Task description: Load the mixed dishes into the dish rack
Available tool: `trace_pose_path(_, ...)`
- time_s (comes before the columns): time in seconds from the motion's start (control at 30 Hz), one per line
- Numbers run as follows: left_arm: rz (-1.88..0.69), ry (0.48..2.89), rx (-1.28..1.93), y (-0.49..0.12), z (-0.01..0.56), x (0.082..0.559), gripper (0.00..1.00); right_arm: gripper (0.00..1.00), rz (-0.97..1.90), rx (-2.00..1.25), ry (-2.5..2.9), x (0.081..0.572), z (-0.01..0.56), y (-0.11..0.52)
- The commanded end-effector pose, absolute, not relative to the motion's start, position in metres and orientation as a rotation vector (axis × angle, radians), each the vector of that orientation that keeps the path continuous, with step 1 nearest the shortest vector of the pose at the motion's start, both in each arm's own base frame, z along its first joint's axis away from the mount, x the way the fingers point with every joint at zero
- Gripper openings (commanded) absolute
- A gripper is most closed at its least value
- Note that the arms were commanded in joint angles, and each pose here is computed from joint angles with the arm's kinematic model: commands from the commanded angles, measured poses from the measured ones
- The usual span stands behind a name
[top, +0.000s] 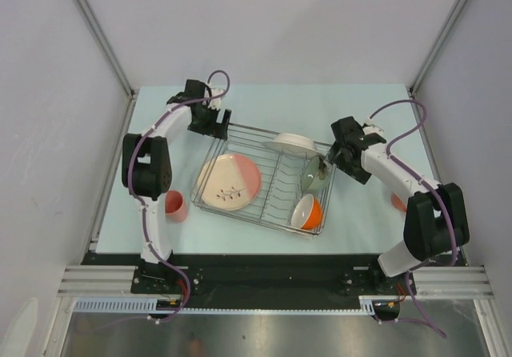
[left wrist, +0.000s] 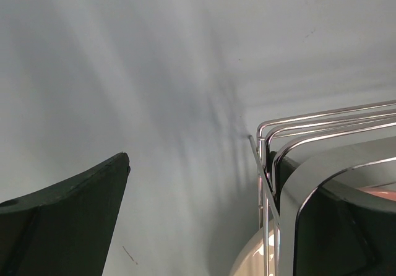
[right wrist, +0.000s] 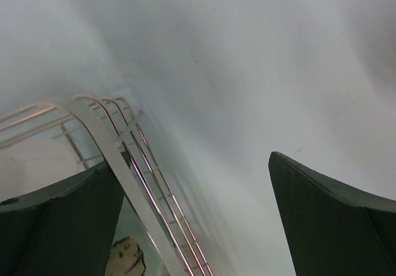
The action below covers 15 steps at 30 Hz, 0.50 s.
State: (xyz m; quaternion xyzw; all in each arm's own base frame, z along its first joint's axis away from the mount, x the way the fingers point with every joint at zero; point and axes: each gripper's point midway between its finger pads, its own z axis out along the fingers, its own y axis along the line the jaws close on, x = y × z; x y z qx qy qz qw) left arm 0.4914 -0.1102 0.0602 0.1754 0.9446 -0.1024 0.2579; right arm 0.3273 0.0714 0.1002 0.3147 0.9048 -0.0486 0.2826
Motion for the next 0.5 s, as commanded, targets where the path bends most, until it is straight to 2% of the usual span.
trace_pose_path(0.0,-0.109,2.635,0.491,-0.072,0.038,0.477,1.0,1.0,-0.102,0.846,2.378,0.355,0.094,0.064)
trace_pose_path(0.27,-0.17,2.652,0.491,-0.077,0.036,0.459,1.0,1.0,-0.093,0.847,2.354,0.397,0.096,0.048)
trace_pose_path(0.47,-0.192,2.653,0.499,-0.082,0.035,0.444,1.0,1.0,-0.003,0.854,2.359,0.409,0.107,0.047)
